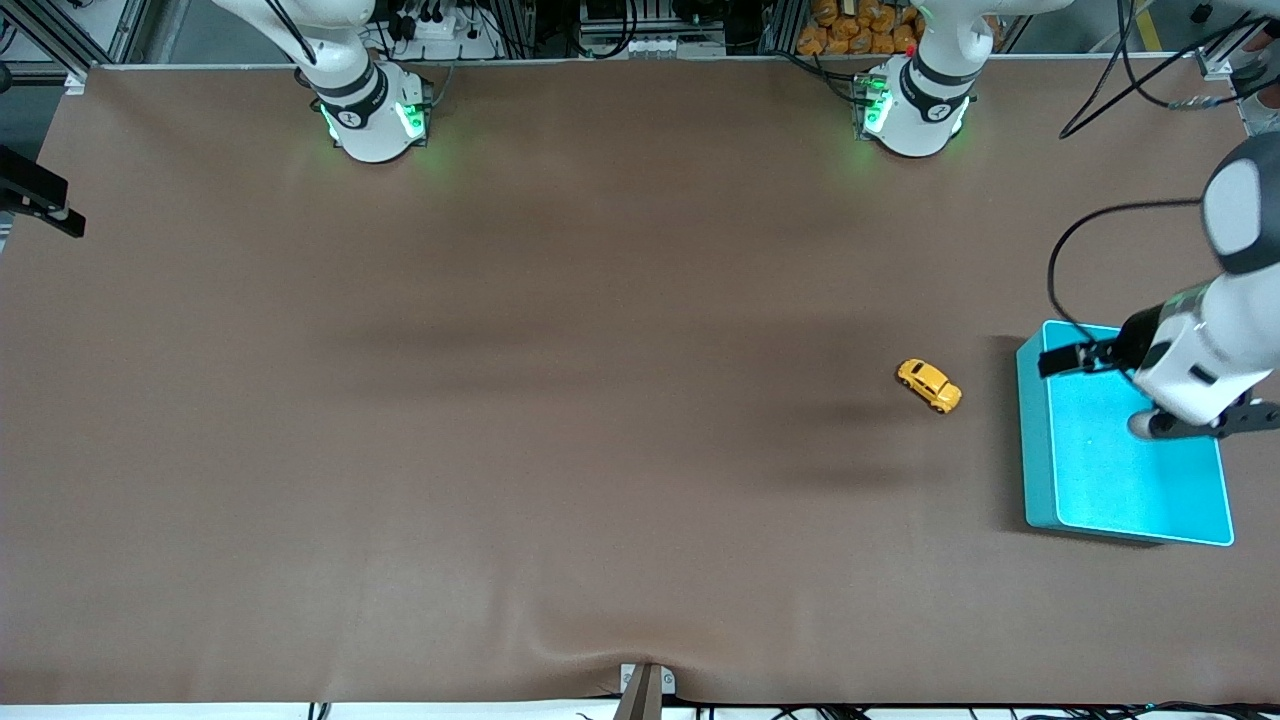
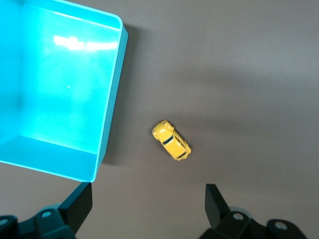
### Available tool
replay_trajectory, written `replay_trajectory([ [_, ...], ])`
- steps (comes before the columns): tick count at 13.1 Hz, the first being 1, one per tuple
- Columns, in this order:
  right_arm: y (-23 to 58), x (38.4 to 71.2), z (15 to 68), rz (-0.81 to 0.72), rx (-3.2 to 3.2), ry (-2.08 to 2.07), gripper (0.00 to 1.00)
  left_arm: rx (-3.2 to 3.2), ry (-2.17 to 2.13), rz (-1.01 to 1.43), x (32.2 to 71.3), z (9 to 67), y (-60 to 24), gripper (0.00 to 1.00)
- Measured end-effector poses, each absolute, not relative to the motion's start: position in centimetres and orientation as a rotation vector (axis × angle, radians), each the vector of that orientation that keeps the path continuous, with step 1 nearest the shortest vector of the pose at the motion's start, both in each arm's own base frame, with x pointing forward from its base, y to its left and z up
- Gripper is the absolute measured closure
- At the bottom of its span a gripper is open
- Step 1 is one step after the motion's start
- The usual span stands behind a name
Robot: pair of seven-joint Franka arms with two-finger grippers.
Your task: Wind and store yellow beetle car
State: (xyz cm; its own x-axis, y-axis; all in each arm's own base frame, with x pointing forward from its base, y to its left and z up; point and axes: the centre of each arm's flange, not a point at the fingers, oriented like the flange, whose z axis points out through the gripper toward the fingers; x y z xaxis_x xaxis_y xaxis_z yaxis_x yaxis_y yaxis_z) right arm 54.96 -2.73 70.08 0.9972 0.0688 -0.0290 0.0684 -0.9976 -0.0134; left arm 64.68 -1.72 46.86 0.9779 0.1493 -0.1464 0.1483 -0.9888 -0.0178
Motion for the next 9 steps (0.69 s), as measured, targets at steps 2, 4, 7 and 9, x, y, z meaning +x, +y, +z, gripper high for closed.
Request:
replay_trajectory([
  [2, -2.3, 54.3, 68.7, 0.009, -3.139, -0.07, 0.0, -3.097, -0.343, 0.259, 65.8, 43.5, -1.6, 0.0],
  [4, -1.8, 52.7, 67.3, -0.038, -3.154, -0.066, 0.0, -3.074, -0.444, 0.284, 66.7, 40.0, -1.4, 0.0],
  [7, -1.2, 50.0, 66.6, -0.045, -3.169, -0.053, 0.0, -3.014, -0.628, 0.34, 66.7, 35.8, -1.6, 0.0],
  [9, -0.7, 49.5, 66.6, -0.033, -3.17, -0.041, 0.0, -2.985, -0.728, 0.335, 66.2, 33.6, -1.9, 0.0],
])
